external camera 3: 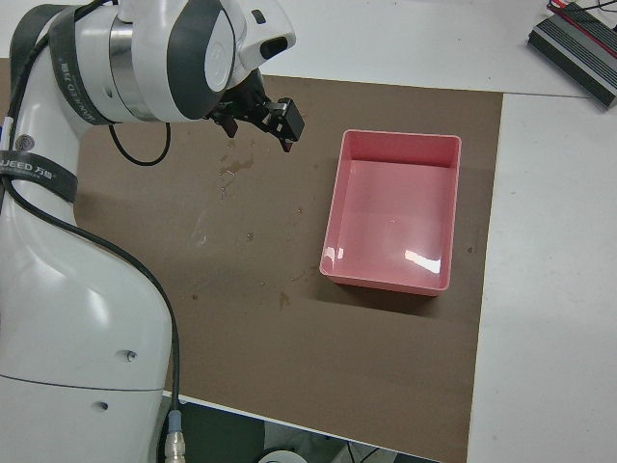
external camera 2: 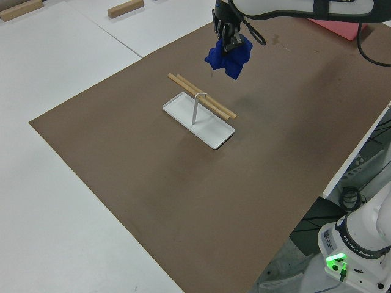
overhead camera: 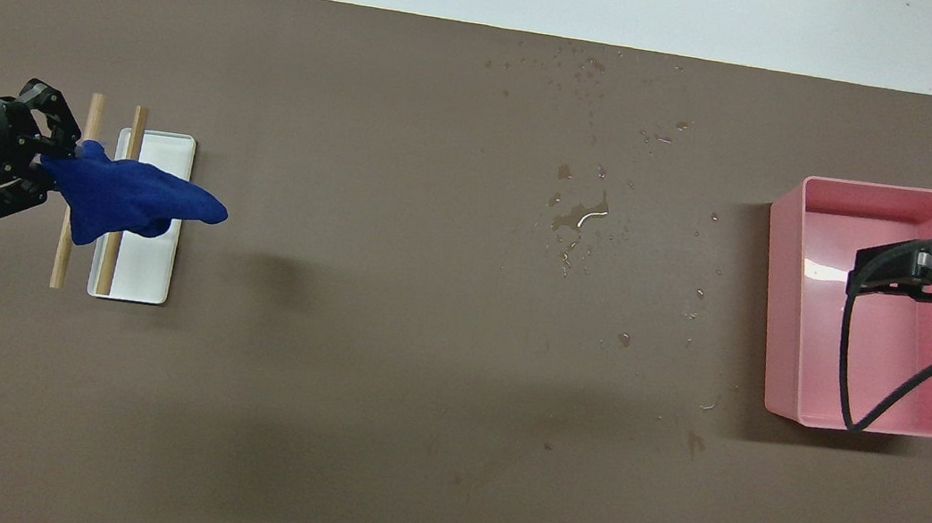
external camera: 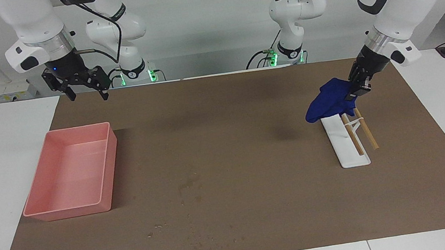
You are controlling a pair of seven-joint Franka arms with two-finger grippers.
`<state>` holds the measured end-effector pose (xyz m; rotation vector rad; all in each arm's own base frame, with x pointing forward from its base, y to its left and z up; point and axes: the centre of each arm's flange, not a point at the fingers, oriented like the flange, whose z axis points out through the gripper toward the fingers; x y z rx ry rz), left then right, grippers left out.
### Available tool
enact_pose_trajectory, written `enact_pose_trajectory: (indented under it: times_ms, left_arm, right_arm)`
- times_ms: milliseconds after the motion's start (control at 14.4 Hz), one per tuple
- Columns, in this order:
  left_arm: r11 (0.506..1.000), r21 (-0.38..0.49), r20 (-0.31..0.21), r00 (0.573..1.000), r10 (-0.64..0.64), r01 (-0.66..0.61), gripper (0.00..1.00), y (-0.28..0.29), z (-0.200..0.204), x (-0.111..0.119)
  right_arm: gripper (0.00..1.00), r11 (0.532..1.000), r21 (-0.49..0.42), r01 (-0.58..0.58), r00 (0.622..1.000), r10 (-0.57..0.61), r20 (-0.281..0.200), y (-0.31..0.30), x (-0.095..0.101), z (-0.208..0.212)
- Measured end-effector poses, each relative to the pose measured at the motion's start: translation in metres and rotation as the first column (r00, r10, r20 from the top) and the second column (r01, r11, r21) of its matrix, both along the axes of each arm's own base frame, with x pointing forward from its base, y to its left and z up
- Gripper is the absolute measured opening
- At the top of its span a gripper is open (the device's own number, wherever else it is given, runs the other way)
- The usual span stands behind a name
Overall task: Wipe water with towel using both arms
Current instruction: 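Lift the blue cloth with the left gripper while the right gripper approaches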
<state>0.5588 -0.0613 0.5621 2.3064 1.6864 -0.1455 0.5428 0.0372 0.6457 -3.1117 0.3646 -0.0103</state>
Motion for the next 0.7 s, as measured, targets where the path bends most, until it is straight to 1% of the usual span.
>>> enact_pose_trajectory:
  times_ms: [70, 209, 278, 348, 417, 556, 695]
  left_arm:
    - [0.997, -0.037, -0.026, 0.998, 0.062, -0.062, 0.16, -0.021, 0.004, -0.003]
    - [0.987, -0.066, -0.069, 0.988, 0.141, -0.146, 0.16, -0.086, 0.012, -0.014]
    - [0.981, -0.079, -0.074, 0.982, 0.171, -0.177, 0.16, -0.124, 0.018, -0.022]
    - [0.974, -0.093, -0.077, 0.977, 0.199, -0.205, 0.16, -0.158, 0.022, -0.032]
    - [0.968, -0.104, -0.086, 0.971, 0.221, -0.229, 0.16, -0.188, 0.025, -0.043]
    - [0.961, -0.127, -0.098, 0.967, 0.235, -0.247, 0.16, -0.238, 0.030, -0.066]
    - [0.944, -0.183, -0.083, 0.961, 0.265, -0.276, 0.16, -0.281, 0.039, -0.087]
  right_arm:
    - [0.99, 0.998, 0.025, 0.056, 0.998, -0.056, 0.004, 0.005, 0.000, 0.001]
    - [0.99, 0.976, 0.081, 0.201, 0.979, -0.201, -0.011, 0.023, 0.000, 0.002]
    - [0.99, 0.952, 0.110, 0.286, 0.958, -0.285, -0.026, 0.035, -0.001, 0.003]
    - [0.99, 0.917, 0.139, 0.373, 0.928, -0.370, -0.049, 0.049, -0.003, 0.004]
    - [1.00, 0.869, 0.169, 0.465, 0.885, -0.458, -0.076, 0.063, -0.003, 0.006]
    - [1.00, 0.753, 0.213, 0.622, 0.782, -0.612, -0.121, 0.090, -0.004, 0.012]
    - [1.00, 0.630, 0.228, 0.742, 0.668, -0.725, -0.170, 0.119, -0.008, 0.016]
